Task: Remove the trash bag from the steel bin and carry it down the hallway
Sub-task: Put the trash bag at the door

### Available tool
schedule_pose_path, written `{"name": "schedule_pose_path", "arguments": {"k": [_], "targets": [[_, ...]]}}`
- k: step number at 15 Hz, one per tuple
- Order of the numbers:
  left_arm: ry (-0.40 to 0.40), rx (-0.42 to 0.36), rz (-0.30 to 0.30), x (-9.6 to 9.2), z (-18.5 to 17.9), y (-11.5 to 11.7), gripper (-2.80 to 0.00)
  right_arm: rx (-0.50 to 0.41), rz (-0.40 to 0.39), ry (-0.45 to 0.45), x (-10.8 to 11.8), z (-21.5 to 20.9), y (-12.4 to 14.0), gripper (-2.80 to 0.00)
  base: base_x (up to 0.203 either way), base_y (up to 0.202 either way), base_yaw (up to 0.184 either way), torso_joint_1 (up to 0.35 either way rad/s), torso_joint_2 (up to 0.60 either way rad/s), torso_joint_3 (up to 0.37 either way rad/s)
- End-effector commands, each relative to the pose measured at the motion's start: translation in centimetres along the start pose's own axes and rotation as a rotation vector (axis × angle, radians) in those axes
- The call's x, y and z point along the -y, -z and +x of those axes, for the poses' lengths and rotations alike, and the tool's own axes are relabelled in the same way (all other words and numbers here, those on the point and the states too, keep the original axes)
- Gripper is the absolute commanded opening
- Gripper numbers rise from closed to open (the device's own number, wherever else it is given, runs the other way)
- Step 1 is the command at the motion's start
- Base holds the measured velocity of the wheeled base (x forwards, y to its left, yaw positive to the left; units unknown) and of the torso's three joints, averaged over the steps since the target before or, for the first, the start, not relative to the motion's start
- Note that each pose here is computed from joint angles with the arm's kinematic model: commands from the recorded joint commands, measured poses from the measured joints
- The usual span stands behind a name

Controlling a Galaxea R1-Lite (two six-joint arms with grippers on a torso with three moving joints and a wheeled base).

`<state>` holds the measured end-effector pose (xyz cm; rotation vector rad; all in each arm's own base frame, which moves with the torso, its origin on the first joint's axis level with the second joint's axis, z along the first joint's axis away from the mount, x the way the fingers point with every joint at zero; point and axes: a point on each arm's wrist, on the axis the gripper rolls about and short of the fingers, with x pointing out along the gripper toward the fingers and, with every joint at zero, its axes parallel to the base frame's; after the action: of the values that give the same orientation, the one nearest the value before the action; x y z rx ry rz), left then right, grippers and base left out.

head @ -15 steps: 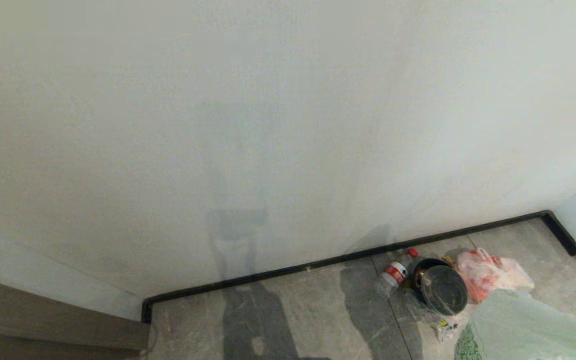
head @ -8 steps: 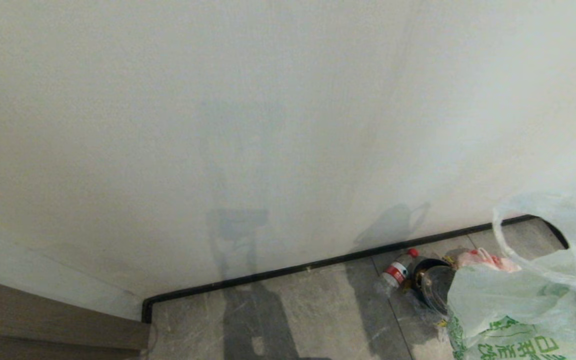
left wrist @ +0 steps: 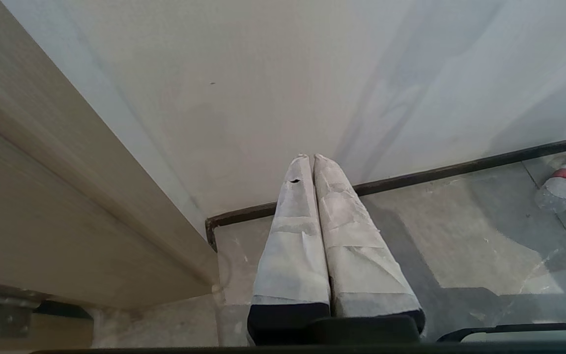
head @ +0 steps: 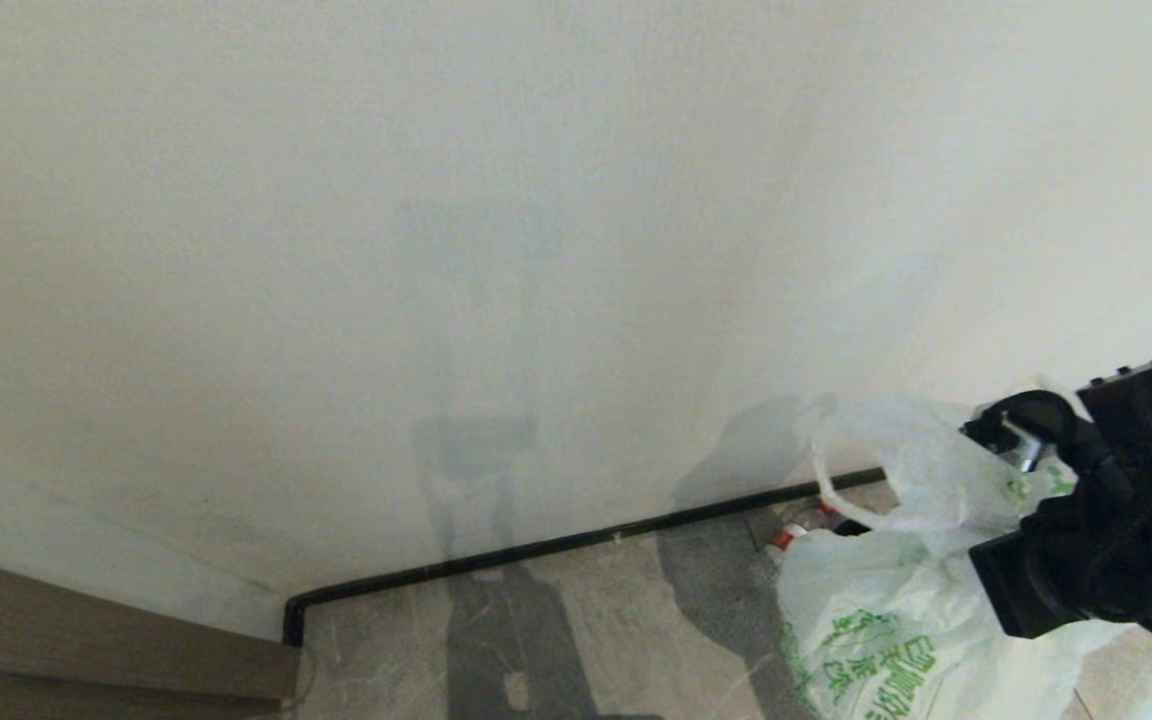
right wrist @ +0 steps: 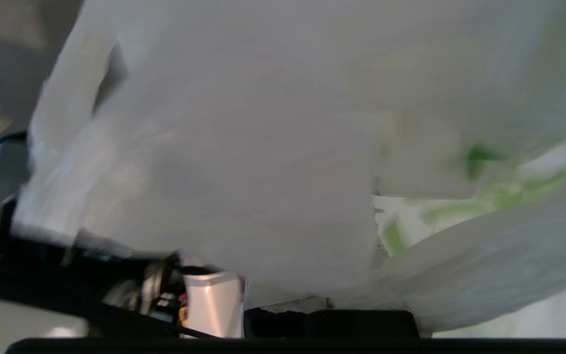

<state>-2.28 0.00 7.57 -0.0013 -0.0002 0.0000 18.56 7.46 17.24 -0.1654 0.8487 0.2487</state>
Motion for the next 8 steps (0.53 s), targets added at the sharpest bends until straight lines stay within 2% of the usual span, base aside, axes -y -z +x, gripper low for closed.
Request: {"name": "schedule_pose_path", "arguments": {"k": [1,3,4,8], "targets": [[0.0,-0.001,0.0,0.0,0.0,0.0,-2.8,-0.084,-0.056,-0.07,-3.2,2.6,0.1,-2.8,0.0,0.0,0.0,0.0,0.0,0.0],[0.0,-0.001,0.0,0.0,0.0,0.0,-2.8,-0.094,-0.04,-0.068,-4.5,4.2,-0.1,-2.8,0.0,0.0,0.0,0.0,0.0,0.0],[0.0,-0.002,0.0,0.0,0.0,0.0,-2.8,-0.083,-0.028,-0.061,-4.9,4.8,-0.1,0.0,0.0,0.0,0.0,0.0,0.0,0.0],[0.0,-0.002,0.0,0.0,0.0,0.0,-2.8,-0.022,-0.069,-0.116,-7.1,4.1,-0.8,0.0,0.0,0.0,0.0,0.0,0.0,0.0]]}}
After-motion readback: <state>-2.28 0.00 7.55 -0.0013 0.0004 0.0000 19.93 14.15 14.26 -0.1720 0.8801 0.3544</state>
